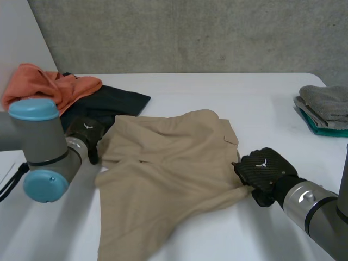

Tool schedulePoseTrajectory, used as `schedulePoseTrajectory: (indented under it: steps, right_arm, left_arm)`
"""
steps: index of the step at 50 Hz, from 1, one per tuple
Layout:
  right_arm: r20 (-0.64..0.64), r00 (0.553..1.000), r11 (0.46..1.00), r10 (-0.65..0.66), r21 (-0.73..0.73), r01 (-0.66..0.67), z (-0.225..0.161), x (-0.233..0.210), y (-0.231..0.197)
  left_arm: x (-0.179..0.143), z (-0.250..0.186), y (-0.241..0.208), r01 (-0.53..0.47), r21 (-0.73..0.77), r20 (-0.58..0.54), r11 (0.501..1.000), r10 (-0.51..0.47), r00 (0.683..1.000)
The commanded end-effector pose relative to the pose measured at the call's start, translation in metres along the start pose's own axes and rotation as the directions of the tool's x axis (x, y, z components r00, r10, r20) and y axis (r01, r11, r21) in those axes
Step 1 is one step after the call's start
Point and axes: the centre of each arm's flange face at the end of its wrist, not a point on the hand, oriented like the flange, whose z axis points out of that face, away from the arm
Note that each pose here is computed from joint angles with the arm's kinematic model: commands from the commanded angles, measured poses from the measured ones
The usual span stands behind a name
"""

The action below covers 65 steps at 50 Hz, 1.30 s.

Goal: Fold the laundry.

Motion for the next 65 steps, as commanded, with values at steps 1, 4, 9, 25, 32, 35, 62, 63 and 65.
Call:
schedulePoseTrajectory:
  steps: [1, 4, 9, 25, 32, 35, 62, 63, 65]
  right_arm:
    - [0.02, 1.0, 0.997, 0.02, 0.077, -0.022, -0.001, -0.007, -0.023]
    - [0.027, 0.999, 0.992, 0.024, 0.121, -0.027, 0.001, -0.008, -0.036]
    - [0.037, 0.998, 0.989, 0.054, 0.139, -0.059, 0.019, -0.01, -0.048]
    - [-0.079, 0.989, 0.984, 0.122, 0.14, -0.11, 0.05, 0.011, -0.049]
    - [-0.07, 0.99, 0.986, 0.121, 0.121, -0.112, 0.048, 0.007, -0.043]
    - [-0.07, 0.99, 0.986, 0.122, 0.119, -0.113, 0.047, 0.006, -0.041]
    - [0.054, 0.936, 0.927, -0.347, -0.13, 0.351, -0.096, 0.028, -0.04]
    - [0.043, 0.936, 0.929, -0.351, -0.114, 0.353, -0.099, 0.028, -0.043]
    - [0.032, 0.94, 0.936, -0.341, -0.085, 0.342, -0.102, 0.029, -0.047]
  left_arm:
    - [-0.012, -0.047, -0.037, 0.008, 0.102, 0.031, 0.995, -0.011, 0.999]
    - [-0.019, -0.073, -0.051, 0.015, 0.148, 0.052, 0.989, -0.023, 0.998]
    - [-0.014, -0.116, -0.062, 0.094, 0.198, 0.012, 0.976, -0.099, 0.995]
    - [0.034, -0.214, -0.009, 0.426, -0.164, -0.206, 0.89, -0.453, 0.867]
    - [0.04, -0.214, 0.003, 0.422, -0.21, -0.2, 0.882, -0.461, 0.865]
    - [0.045, -0.203, 0.009, 0.415, -0.229, -0.198, 0.88, -0.46, 0.866]
    - [0.018, -0.303, -0.043, 0.003, -0.006, -0.368, 1.0, -0.005, 0.93]
    - [0.016, -0.305, -0.046, 0.009, 0.011, -0.361, 1.0, -0.004, 0.933]
    - [0.012, -0.308, -0.052, 0.023, 0.05, -0.349, 0.998, -0.005, 0.937]
